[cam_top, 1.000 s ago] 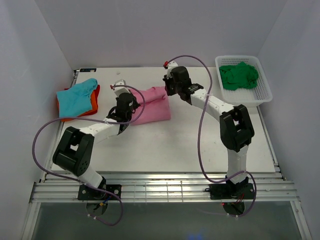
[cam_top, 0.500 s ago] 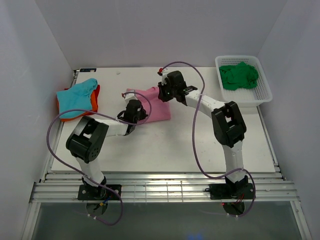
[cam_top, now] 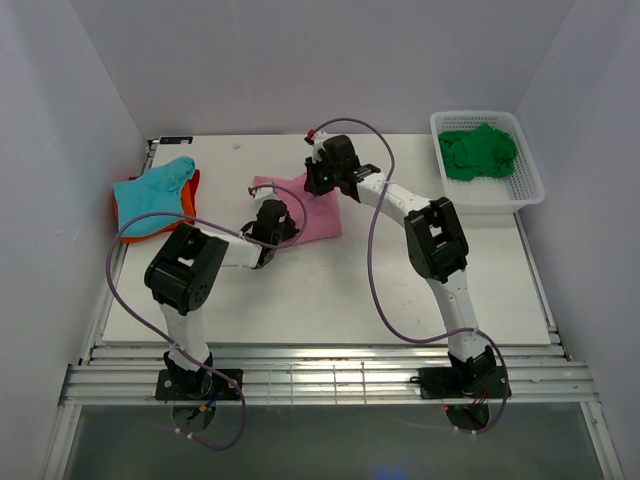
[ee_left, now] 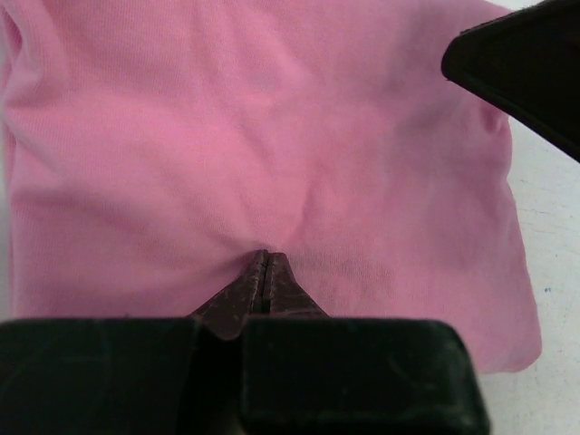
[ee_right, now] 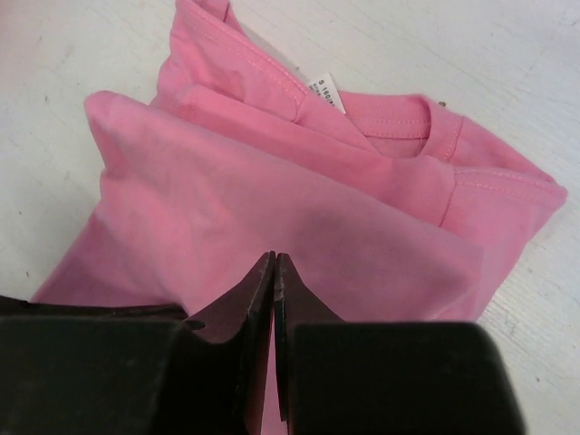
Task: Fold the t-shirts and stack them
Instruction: Fold the tshirt
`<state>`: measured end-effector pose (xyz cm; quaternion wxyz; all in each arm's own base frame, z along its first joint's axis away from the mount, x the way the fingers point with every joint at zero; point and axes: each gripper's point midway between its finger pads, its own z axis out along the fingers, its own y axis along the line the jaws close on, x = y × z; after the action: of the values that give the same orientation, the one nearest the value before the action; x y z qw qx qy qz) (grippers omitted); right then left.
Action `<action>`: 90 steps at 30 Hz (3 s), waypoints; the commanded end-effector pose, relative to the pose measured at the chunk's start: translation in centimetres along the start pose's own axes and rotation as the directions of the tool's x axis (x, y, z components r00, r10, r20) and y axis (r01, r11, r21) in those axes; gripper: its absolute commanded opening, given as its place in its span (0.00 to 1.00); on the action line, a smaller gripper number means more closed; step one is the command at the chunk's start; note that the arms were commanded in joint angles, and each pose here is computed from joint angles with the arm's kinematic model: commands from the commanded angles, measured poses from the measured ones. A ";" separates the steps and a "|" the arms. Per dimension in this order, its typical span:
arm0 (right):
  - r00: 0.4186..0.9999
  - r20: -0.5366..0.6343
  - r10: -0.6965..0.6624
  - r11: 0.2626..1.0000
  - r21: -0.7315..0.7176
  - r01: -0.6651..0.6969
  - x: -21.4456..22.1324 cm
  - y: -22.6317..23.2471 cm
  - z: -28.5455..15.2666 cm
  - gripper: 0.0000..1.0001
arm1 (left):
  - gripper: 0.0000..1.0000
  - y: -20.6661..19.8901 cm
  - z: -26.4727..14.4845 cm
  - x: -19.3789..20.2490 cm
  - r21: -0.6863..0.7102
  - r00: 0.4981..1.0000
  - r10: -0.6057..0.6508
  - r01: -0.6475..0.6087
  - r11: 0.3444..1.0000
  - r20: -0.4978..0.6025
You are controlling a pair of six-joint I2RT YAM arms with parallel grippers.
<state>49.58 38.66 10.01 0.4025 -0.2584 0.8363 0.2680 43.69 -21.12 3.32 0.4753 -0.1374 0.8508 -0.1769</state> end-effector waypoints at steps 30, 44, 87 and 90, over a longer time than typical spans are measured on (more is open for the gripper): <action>0.999 -0.004 0.036 0.995 0.092 -0.036 7.0 1.6 -11.0 0.08 | 0.00 0.8 -16.2 7.8 -0.020 0.993 0.102 -0.103 0.995 -0.062; 0.985 0.158 -0.069 0.989 0.143 0.046 0.9 3.9 -20.0 0.26 | 0.01 -7.3 -16.0 -1.5 0.053 0.969 0.188 -0.198 0.979 0.158; 0.995 -0.094 -0.028 0.998 -0.064 0.022 8.2 4.9 -10.6 0.26 | 0.00 3.2 -9.4 0.0 -0.165 0.973 0.212 -0.196 0.967 0.086; 0.996 -0.087 -0.034 0.997 -0.070 0.028 7.7 5.0 -10.6 0.26 | 0.00 3.5 -9.3 -0.1 -0.169 0.974 0.212 -0.195 0.966 0.086</action>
<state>35.75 32.32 7.62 0.3328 -0.2827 0.8615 0.2590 35.33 -16.55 6.25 0.5182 -0.0959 0.8485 -0.0479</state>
